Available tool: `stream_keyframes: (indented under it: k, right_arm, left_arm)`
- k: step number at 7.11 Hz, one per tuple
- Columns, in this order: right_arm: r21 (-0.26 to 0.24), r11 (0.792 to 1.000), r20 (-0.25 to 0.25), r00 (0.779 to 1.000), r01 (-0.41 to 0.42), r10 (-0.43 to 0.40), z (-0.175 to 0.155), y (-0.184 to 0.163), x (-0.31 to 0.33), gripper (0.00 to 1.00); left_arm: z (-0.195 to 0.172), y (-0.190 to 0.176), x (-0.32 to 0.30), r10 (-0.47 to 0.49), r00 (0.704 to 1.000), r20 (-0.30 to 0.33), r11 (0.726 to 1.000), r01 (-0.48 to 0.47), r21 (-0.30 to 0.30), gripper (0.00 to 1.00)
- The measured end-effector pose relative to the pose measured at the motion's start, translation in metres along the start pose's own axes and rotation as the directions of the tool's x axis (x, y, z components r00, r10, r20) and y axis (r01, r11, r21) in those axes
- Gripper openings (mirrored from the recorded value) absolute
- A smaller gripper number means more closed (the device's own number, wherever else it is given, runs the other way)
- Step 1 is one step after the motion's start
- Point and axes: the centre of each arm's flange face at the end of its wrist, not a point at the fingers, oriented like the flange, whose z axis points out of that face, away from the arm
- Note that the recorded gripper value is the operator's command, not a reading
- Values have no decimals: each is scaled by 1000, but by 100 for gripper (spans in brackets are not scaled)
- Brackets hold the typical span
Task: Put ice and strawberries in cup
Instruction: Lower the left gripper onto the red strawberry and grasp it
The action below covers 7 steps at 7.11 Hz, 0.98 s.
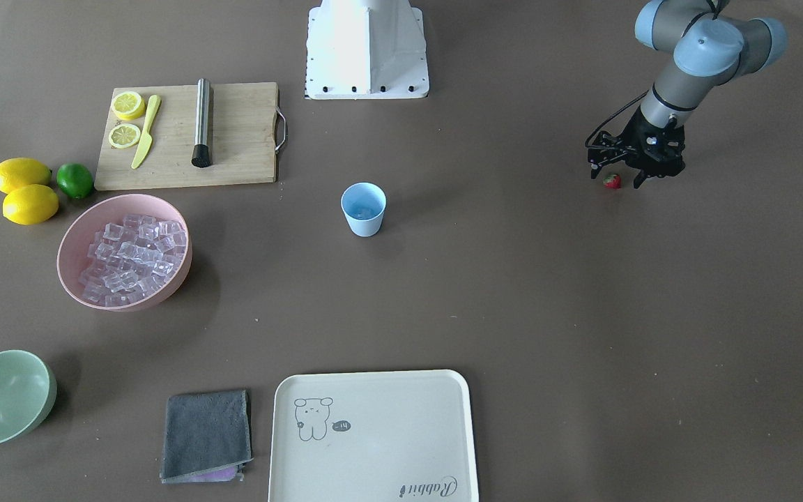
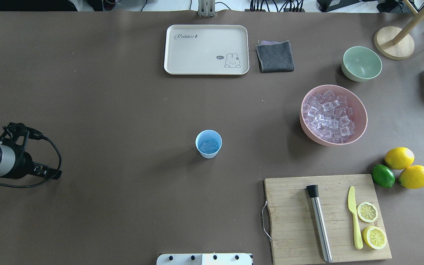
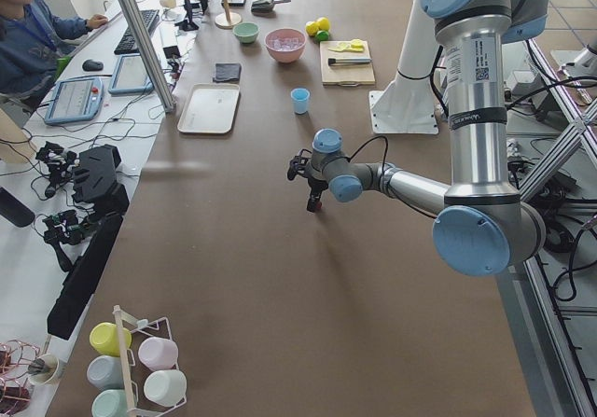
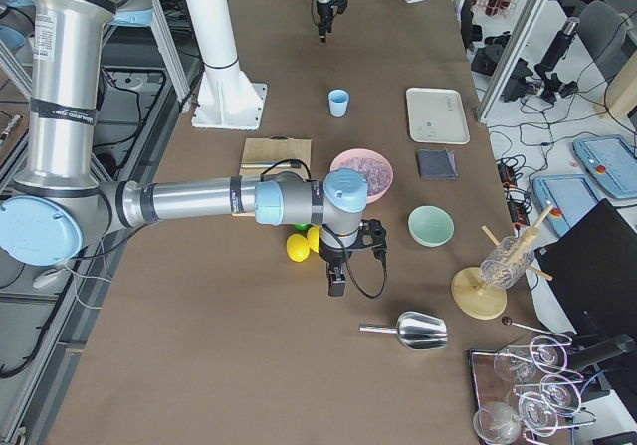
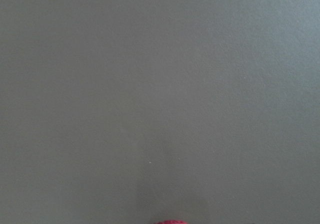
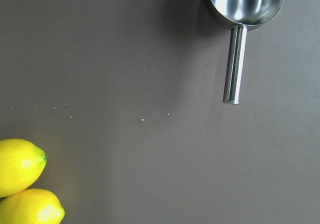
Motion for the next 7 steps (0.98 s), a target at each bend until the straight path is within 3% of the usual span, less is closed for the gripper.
stream_keyframes:
  k: [4, 5, 6, 7]
  right_arm:
    - [0, 1000, -1, 1000, -1, 1, 0, 0, 0, 100]
    - [0, 1000, -2, 1000, -1, 1, 0, 0, 0, 100]
    - [0, 1000, -3, 1000, -1, 1, 0, 0, 0, 100]
    - [1, 1000, -2, 1000, 0, 0, 0, 0, 0, 100]
  left_arm:
    - [4, -1, 0, 3, 1000, 6, 1000, -3, 2, 76]
    - [4, 0, 0, 3, 1000, 7, 1000, -3, 1, 55]
    - [4, 0, 0, 3, 1000, 7, 1000, -3, 1, 41]
    - [5, 0, -1, 3, 1000, 8, 1000, -3, 0, 18]
